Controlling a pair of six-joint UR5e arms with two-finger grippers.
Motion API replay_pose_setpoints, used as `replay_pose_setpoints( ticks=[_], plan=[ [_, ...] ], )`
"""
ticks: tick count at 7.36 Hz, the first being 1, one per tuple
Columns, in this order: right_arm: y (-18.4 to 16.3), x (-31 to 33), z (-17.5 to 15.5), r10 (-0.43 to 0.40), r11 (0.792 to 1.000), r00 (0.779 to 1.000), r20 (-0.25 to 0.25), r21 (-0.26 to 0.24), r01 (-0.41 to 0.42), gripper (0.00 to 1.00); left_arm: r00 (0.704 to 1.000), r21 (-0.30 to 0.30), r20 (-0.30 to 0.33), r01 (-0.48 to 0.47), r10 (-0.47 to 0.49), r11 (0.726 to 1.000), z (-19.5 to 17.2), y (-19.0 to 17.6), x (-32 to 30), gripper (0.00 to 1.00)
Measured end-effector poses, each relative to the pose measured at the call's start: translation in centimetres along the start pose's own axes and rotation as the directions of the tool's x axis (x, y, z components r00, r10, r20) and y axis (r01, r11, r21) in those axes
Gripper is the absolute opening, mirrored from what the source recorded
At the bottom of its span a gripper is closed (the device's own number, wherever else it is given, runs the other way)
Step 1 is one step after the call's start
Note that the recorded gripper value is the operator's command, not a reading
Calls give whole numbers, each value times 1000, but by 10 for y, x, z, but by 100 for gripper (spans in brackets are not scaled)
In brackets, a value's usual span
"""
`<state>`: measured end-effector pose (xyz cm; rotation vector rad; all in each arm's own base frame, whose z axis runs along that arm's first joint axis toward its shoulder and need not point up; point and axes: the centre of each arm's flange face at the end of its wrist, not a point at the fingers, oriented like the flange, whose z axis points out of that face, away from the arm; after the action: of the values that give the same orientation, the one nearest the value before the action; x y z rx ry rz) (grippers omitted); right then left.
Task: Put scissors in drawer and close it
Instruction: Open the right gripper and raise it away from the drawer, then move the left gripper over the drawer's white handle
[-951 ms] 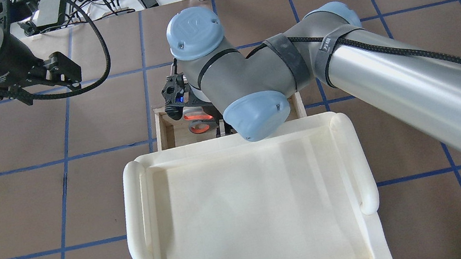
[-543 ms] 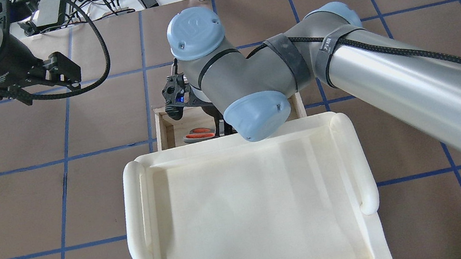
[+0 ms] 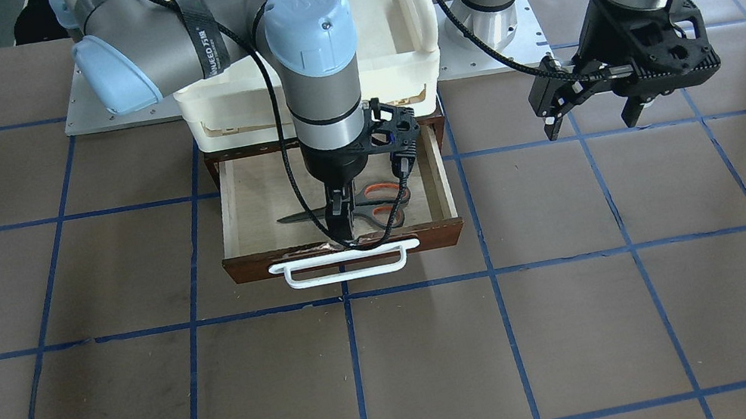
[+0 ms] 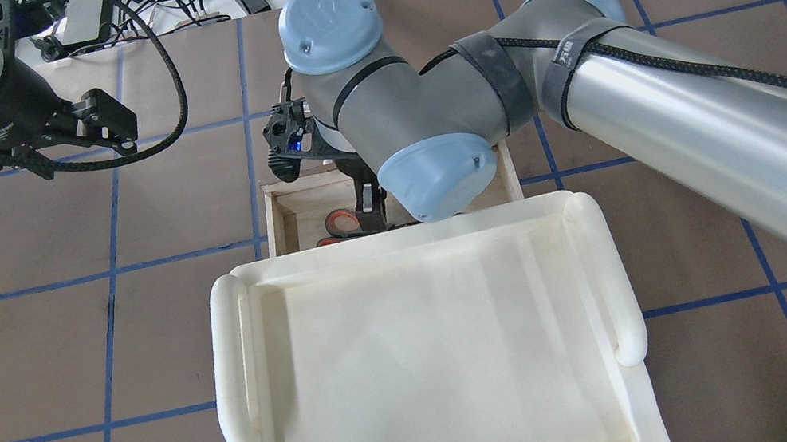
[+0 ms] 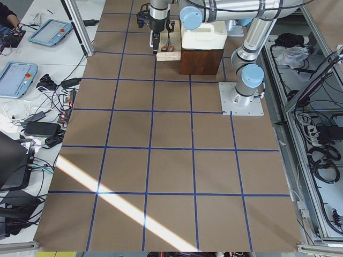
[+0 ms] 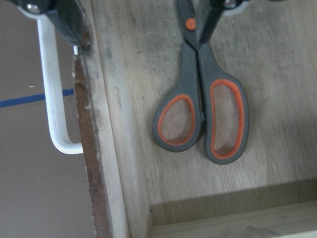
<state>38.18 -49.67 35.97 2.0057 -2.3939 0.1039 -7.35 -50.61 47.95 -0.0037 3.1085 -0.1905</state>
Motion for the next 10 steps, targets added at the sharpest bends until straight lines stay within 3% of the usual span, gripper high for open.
replay_pose_setpoints(
  ticks=[2, 3, 5, 6, 7, 8, 9, 10],
  plan=[
    [49, 39, -52, 87, 996, 995, 50, -4, -87, 83, 1000, 0, 1, -1, 1, 1000, -1, -1, 0, 100],
    [96, 64, -76, 167, 986, 984, 62, -9, -167, 82, 1000, 6, 3, 2, -2, 1000, -1, -4, -2, 100],
    [207, 111, -110, 348, 937, 937, 35, -25, -348, 82, 1000, -12, 4, 3, -3, 1000, 14, -12, -10, 100],
    [260, 126, -119, 383, 924, 924, 22, -28, -382, 80, 1000, -16, 2, -2, 3, 1000, 19, -16, -11, 100],
    [298, 129, -123, 370, 929, 929, 25, -33, -369, 78, 1000, -16, -3, -6, 6, 1000, 22, -19, -12, 100],
    [318, 120, -124, 390, 921, 920, 34, -40, -389, 79, 1000, -18, -4, 4, -4, 1000, 30, -24, -12, 100],
    [329, 108, -123, 487, 873, 873, 31, -45, -486, 80, 999, -1, -1, 38, -38, 999, 36, -34, -9, 100],
    [333, 102, -123, 615, 788, 789, 21, -49, -613, 80, 998, 33, -4, 67, -67, 997, 39, -46, 1, 100]
  ],
)
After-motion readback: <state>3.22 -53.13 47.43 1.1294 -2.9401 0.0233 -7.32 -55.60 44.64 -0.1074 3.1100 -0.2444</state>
